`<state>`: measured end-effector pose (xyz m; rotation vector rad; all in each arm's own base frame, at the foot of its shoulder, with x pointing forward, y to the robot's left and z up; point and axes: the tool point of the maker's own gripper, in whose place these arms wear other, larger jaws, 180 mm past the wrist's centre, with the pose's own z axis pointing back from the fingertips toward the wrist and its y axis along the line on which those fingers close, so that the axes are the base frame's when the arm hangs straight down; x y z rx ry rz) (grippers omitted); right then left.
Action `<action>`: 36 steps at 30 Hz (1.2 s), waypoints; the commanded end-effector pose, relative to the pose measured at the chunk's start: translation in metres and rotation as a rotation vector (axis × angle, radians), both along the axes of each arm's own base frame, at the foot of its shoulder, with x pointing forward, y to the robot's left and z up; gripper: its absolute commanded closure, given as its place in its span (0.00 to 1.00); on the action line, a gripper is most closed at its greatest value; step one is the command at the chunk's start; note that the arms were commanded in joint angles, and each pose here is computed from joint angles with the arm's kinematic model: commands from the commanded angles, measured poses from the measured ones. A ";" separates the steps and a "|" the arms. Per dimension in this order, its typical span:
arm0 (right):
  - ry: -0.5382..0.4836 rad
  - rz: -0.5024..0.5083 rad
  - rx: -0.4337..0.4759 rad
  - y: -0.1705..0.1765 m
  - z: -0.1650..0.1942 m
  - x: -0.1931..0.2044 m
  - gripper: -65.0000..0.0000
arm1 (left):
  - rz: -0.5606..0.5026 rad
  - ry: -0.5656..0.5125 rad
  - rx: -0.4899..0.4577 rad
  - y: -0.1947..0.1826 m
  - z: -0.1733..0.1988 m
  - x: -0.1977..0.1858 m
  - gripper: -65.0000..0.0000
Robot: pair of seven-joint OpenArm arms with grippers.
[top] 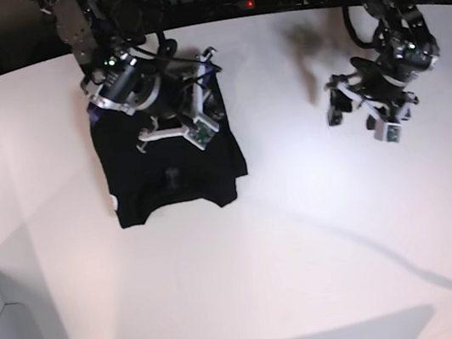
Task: Fold the T-shirt properly
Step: 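Grasp the shirt's collar edge with the right gripper and pull it flat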
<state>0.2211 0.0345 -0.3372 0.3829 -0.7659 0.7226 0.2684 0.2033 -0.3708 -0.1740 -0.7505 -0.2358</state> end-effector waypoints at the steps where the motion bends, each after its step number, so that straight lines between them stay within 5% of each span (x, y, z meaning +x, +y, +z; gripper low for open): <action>1: -0.039 -0.011 0.036 0.003 0.012 0.007 0.75 | -0.030 -0.058 -0.025 -0.011 0.013 0.011 0.28; 7: -0.051 -0.019 0.028 -0.002 0.014 0.012 0.53 | -0.100 -0.045 -0.046 -0.038 0.009 0.009 0.28; 21: -0.008 -0.016 0.024 0.000 -0.023 0.027 0.53 | -0.032 -0.059 -0.019 -0.010 0.014 0.010 0.28; 36: 0.038 -0.014 -0.004 -0.006 -0.044 0.023 1.00 | -0.020 -0.066 -0.016 -0.006 0.016 0.011 0.28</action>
